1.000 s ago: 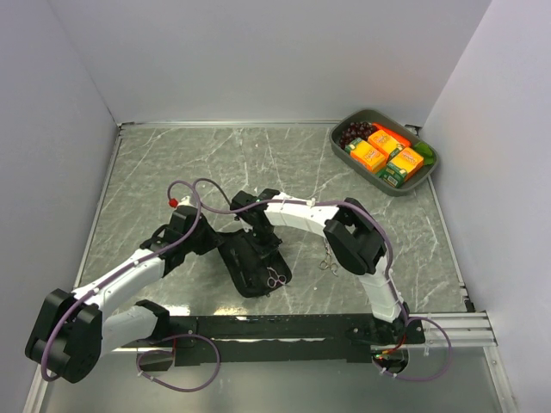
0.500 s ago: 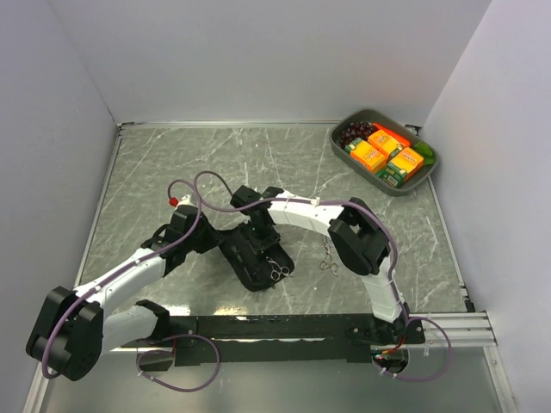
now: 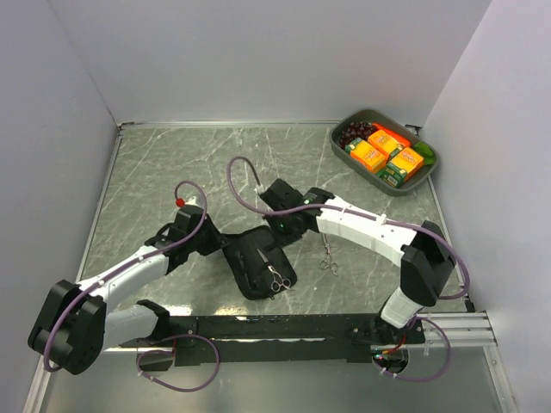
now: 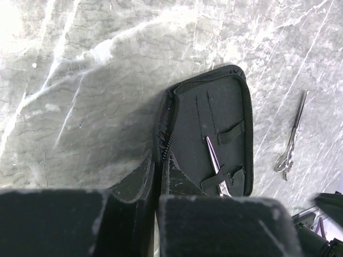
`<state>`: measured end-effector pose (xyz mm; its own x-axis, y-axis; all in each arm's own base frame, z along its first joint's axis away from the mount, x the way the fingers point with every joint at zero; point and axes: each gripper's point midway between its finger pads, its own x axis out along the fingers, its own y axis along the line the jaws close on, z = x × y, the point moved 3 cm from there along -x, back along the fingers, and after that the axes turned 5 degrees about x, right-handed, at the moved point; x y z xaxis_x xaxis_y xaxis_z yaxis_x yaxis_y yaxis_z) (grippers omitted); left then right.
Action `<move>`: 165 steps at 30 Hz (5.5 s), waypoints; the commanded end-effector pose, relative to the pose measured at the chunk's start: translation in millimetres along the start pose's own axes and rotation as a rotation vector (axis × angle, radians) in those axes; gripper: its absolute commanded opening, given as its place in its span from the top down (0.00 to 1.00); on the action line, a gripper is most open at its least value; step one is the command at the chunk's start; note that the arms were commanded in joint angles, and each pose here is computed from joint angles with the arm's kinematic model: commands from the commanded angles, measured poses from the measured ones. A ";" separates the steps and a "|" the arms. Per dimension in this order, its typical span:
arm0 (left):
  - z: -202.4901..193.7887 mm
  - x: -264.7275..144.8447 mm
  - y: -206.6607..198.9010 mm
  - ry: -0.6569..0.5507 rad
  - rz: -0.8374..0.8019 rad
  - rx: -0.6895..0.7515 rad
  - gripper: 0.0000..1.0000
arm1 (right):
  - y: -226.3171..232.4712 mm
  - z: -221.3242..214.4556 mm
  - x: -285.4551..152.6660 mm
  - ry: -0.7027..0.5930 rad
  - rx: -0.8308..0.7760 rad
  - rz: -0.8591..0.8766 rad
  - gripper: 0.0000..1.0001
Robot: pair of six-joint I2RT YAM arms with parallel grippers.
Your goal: Sort the hair-cutting tools
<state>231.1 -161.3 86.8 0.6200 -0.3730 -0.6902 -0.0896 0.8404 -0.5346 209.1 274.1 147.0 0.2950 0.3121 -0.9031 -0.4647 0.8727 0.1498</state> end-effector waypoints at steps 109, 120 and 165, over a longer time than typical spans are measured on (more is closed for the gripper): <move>15.2 -1.2 -31.9 0.003 -0.004 0.020 0.99 | 1.1 27.4 -1.2 0.082 0.044 -0.033 0.98; 8.4 10.7 -25.2 0.010 0.004 -0.003 0.99 | -58.6 -27.8 15.5 0.148 0.207 -0.144 0.83; 51.1 -51.9 -17.4 -0.091 0.157 -0.131 0.43 | -133.8 44.3 33.7 -0.057 0.549 -0.293 0.91</move>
<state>275.9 -148.1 176.2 0.6884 -0.2771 -0.6703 -0.0675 0.8957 -0.4396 267.0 181.4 107.7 0.3091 0.0730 -0.9482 -0.0164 0.9973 0.0714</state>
